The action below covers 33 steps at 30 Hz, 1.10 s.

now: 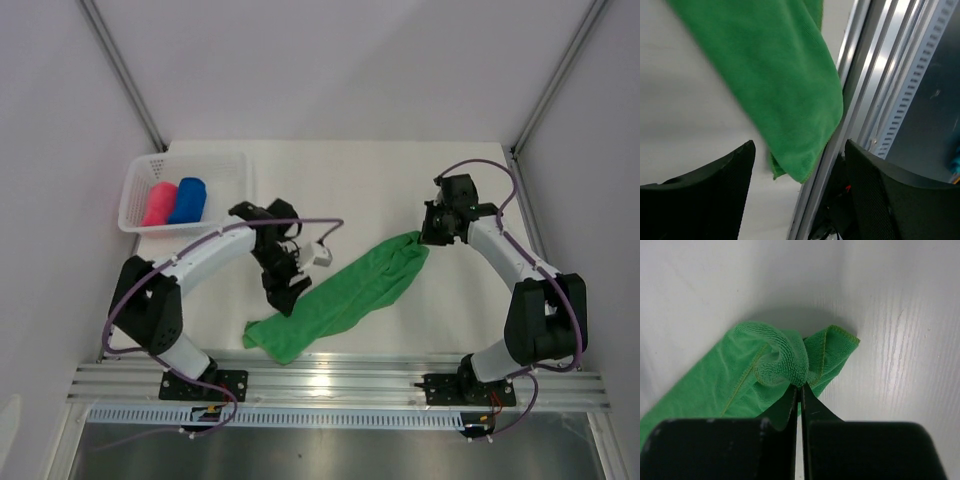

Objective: Roll the towels
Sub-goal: Move the towel to the center of the board, then flatten the towel

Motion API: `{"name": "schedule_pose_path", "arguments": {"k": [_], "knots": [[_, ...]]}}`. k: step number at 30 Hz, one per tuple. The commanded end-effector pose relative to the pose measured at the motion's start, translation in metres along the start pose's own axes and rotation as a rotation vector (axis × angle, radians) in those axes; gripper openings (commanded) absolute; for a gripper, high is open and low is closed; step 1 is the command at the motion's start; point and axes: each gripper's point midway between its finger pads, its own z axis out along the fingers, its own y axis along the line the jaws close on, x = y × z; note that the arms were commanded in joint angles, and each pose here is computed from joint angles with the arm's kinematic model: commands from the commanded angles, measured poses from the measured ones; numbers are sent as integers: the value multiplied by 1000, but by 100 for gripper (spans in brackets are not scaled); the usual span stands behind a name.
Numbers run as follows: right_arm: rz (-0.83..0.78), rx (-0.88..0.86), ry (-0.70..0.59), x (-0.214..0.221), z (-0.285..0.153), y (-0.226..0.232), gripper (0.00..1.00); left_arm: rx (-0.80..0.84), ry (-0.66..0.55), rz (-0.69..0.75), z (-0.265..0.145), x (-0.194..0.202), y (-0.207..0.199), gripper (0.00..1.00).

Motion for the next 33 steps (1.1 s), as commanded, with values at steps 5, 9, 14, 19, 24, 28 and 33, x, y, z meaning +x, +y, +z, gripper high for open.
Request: {"name": "schedule_pose_path", "arguments": {"k": [5, 9, 14, 19, 24, 28, 33], "knots": [[8, -66, -29, -1, 9, 5, 0, -91, 210, 225, 79, 37, -8, 80], [4, -82, -18, 4, 8, 7, 0, -265, 246, 235, 90, 44, 27, 76], [9, -72, -9, 15, 8, 0, 0, -357, 298, 252, 100, 63, 49, 16], [38, -70, -28, 20, 4, -8, 0, -499, 273, 233, 80, 48, 82, 1], [62, -51, -28, 21, 10, -17, 0, -557, 145, 71, 26, 8, 132, 33], [75, -79, -25, 19, 16, -12, 0, -613, 143, 91, 4, -1, 147, 74], [65, -99, -27, 17, 19, -9, 0, -520, 35, 205, -11, -17, 100, 92]]}}
